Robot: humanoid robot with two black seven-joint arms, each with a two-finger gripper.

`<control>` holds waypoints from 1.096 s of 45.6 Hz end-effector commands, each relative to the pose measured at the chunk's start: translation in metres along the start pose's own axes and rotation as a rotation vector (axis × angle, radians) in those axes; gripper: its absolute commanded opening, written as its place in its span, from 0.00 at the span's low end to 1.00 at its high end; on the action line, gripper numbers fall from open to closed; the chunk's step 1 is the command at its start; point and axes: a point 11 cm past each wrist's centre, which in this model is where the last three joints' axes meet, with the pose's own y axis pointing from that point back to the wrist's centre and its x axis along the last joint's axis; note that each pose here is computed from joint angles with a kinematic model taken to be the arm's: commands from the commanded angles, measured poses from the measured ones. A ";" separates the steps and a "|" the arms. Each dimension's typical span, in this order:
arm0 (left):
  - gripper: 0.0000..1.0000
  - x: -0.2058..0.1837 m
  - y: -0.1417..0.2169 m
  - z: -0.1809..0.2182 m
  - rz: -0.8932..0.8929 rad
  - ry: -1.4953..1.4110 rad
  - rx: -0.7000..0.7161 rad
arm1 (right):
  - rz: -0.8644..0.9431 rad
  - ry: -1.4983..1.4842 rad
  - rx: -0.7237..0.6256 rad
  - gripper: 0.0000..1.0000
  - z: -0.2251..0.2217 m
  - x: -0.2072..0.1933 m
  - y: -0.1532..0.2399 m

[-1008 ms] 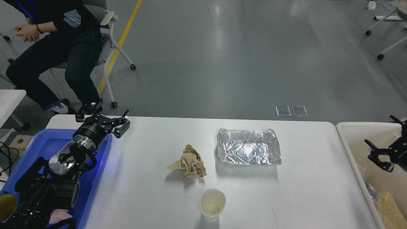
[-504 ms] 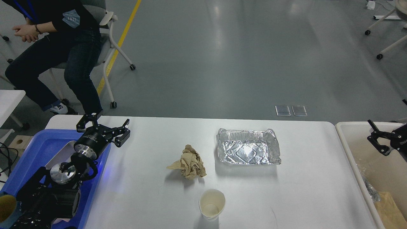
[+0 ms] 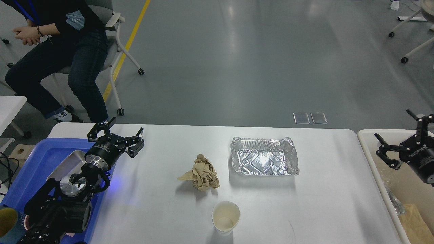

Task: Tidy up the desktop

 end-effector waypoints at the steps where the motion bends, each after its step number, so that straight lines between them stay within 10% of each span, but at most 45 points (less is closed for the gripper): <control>1: 1.00 0.000 0.000 0.001 0.000 0.000 0.000 | -0.007 0.107 -0.103 1.00 -0.007 -0.001 -0.002; 28: 1.00 -0.001 0.000 0.002 0.000 -0.018 0.012 | 0.000 0.811 -0.440 1.00 -0.141 -0.010 0.044; 50: 1.00 0.005 0.003 -0.004 0.016 -0.025 0.036 | -0.231 1.277 -0.658 1.00 -0.177 -0.096 0.046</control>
